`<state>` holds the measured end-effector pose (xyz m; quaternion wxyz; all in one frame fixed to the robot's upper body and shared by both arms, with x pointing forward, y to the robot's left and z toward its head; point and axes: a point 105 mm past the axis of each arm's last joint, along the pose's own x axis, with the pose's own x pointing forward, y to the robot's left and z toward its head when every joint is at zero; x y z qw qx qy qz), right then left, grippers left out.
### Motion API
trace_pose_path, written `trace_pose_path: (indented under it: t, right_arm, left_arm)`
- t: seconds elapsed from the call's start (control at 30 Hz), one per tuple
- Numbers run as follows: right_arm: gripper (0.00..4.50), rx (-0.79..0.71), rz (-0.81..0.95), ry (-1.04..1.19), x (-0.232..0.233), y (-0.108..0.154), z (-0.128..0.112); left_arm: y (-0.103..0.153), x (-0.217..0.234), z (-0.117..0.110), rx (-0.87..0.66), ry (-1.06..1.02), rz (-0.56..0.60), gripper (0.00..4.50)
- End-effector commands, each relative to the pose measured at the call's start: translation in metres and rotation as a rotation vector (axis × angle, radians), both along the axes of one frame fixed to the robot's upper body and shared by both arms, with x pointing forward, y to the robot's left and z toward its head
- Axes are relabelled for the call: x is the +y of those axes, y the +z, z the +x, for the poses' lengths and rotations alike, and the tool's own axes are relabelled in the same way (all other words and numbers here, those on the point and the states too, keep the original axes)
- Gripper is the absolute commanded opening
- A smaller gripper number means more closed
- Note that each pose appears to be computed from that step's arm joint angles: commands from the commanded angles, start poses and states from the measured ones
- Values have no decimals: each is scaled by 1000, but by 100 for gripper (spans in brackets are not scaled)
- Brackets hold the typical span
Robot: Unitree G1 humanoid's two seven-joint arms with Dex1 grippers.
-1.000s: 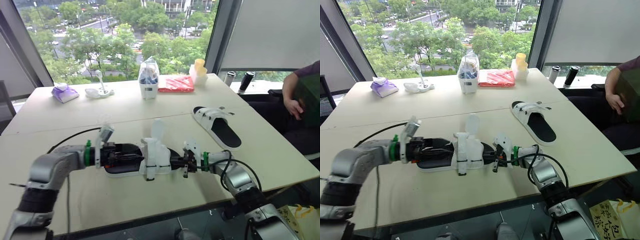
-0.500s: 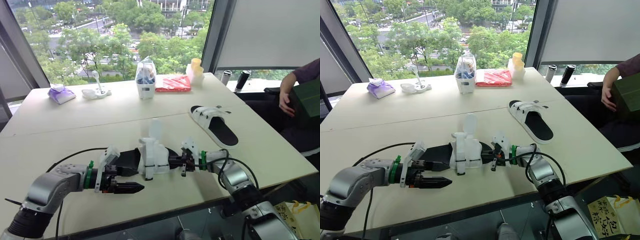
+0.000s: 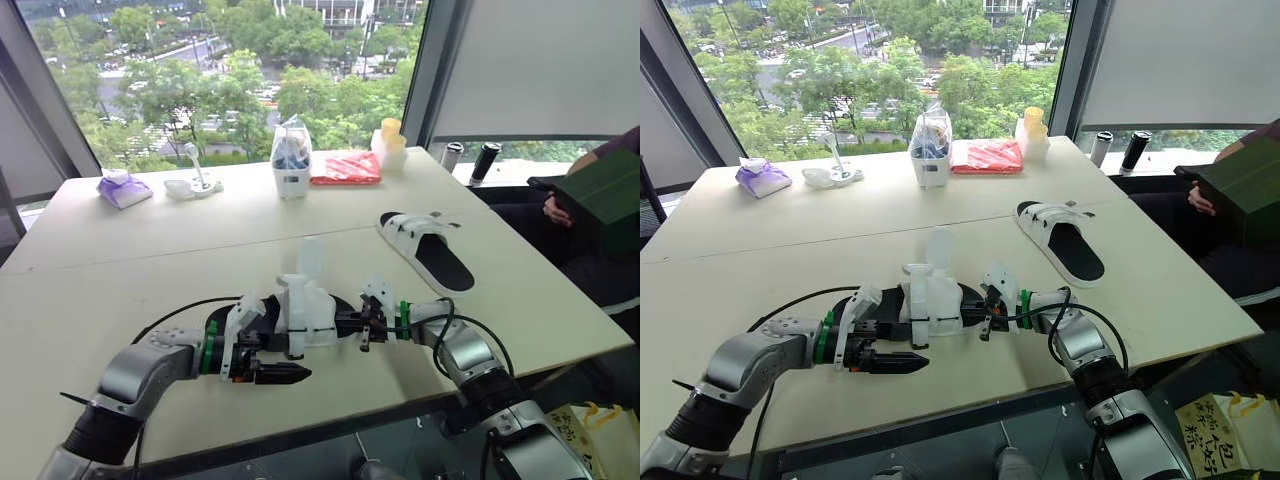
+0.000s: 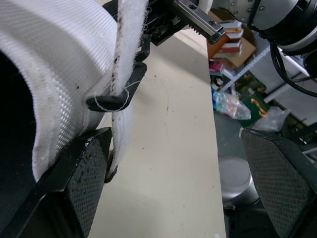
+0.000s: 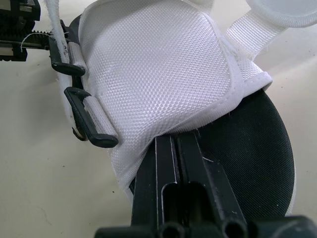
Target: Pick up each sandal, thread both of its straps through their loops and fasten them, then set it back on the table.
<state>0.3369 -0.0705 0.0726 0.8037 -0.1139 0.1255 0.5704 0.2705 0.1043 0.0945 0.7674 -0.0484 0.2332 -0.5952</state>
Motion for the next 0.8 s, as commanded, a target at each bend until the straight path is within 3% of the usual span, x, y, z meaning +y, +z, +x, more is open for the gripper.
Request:
trace_pose_path:
  t: [0.03, 0.2, 0.33, 0.63, 0.8]
  right_arm:
    - [0, 152, -134, -45, -17, -51, -14]
    - [0, 154, -134, -44, -17, -52, -15]
    - [0, 156, -134, -50, -17, -52, -13]
    - [0, 158, -142, -51, -19, -53, -11]
    - [0, 158, -140, -48, -17, -53, -10]
  left_arm:
    - [7, -5, 0, -30, -21, -6, 311]
    - [1, -2, -5, -1, -29, 15, 67]
    - [3, 3, -16, 59, -79, 14, 67]
    - [38, 22, -59, 159, -307, -5, 67]
    - [66, 19, -57, 149, -322, -107, 67]
